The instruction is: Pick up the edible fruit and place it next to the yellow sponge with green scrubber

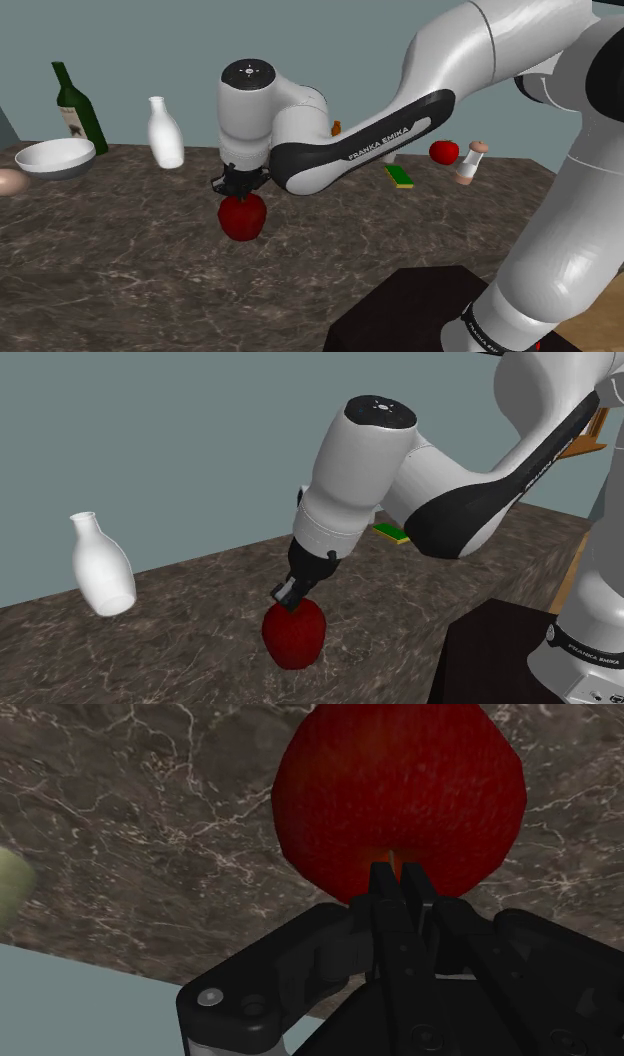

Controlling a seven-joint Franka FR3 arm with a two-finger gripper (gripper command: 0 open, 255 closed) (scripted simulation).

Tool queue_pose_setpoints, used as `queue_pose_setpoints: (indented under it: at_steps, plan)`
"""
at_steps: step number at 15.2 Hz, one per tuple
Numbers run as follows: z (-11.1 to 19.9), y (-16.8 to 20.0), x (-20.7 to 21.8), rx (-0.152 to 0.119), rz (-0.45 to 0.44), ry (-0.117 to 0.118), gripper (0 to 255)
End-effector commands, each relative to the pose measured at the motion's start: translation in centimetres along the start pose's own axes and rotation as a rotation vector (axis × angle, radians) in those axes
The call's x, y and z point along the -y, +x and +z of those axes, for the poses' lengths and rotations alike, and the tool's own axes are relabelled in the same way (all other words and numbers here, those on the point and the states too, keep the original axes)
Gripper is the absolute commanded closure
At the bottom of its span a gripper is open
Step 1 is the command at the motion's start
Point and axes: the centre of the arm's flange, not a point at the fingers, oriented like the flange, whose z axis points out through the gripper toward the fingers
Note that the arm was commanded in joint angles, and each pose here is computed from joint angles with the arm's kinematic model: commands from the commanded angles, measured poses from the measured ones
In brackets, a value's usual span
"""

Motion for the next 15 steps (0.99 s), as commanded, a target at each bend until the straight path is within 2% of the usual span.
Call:
queue_pose_setpoints:
  at_steps: [1,15]
  plan:
    - [-1.0,0.3,-0.1,0.0,0.0,0.0,255]
    - [-7.7,3.3,-0.4,0.0,0.0,0.0,255]
